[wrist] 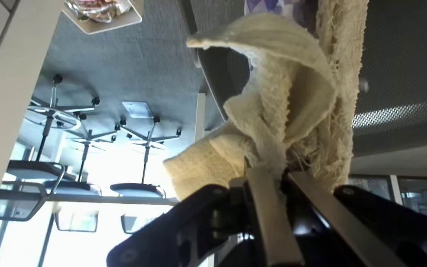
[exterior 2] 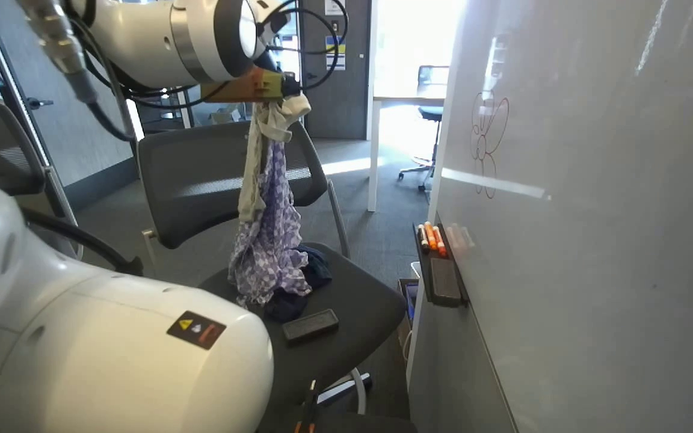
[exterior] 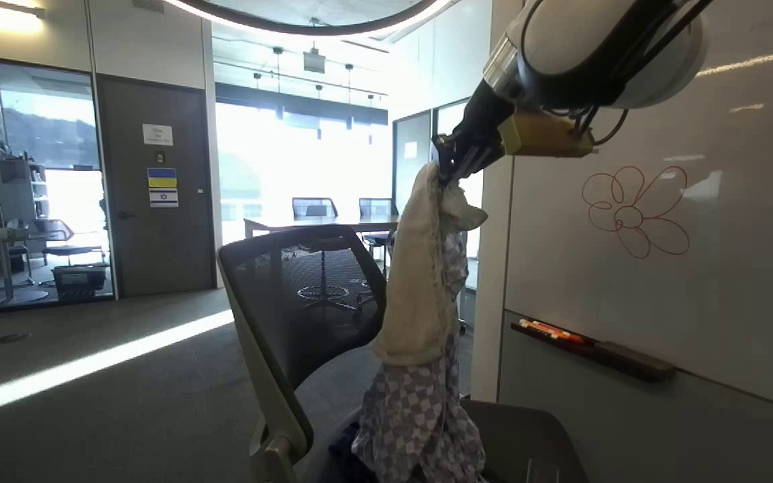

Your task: Hang the towel and purple clothing on the backrest of the chair.

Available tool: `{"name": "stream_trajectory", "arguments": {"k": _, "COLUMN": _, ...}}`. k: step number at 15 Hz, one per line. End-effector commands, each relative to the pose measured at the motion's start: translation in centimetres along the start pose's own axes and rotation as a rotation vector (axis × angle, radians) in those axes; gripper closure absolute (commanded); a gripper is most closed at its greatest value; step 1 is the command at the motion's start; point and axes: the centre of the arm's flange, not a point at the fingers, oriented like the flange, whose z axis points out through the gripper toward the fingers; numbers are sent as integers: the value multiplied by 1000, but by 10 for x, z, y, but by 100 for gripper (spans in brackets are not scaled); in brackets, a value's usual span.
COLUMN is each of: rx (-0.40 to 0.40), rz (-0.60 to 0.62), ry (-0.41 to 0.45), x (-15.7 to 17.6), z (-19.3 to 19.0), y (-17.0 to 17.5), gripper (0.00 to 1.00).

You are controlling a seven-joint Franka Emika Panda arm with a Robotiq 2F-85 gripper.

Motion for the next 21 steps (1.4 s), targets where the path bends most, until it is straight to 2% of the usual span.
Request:
{"name": "stream_trajectory", "arguments": {"k": 1, "rx": -56, "rz": -37, "ry": 108, "x": 47, "z": -40, "y": -25, "gripper": 93}}
{"name": "stream_trajectory", "arguments": {"k": 4, "rx": -70, "rz": -134, "ry": 176, "x": 82, "z": -57, "y": -70, "gripper": 92}}
{"name": "stream_trajectory", "arguments": {"k": 7, "rx": -67, "rz": -234, "ry": 203, "x": 106, "z": -65, "y": -118, "gripper": 92}}
{"name": "stream_trajectory", "arguments": {"k": 10, "rx": -70, "rz": -352, "ry": 218, "x": 123, "z": -67, "y": -189, "gripper": 91}}
{"name": "stream_trajectory", "arguments": {"k": 13, "rx": -63, "rz": -469, "ry": 230, "x": 130, "z": -74, "y": -257, "gripper": 91}}
{"name": "stream_trajectory", "arguments": {"k": 16, "rx": -41, "rz": -595, "ry": 185, "x": 119, "z": -55, "y": -321, "gripper": 91}}
{"name": "stream_trajectory", "arguments": {"k": 17, "rx": -39, "rz": -614, "ry": 153, "x": 112, "z": -46, "y": -330, "gripper": 91}}
{"name": "stream_trajectory", "arguments": {"k": 18, "rx": -49, "rz": -620, "ry": 134, "x": 94, "z": -20, "y": -296, "gripper": 92}}
{"name": "stream_trajectory", "arguments": {"k": 21, "rx": -84, "rz": -627, "ry": 107, "x": 89, "z": -1, "y": -264, "gripper": 93}}
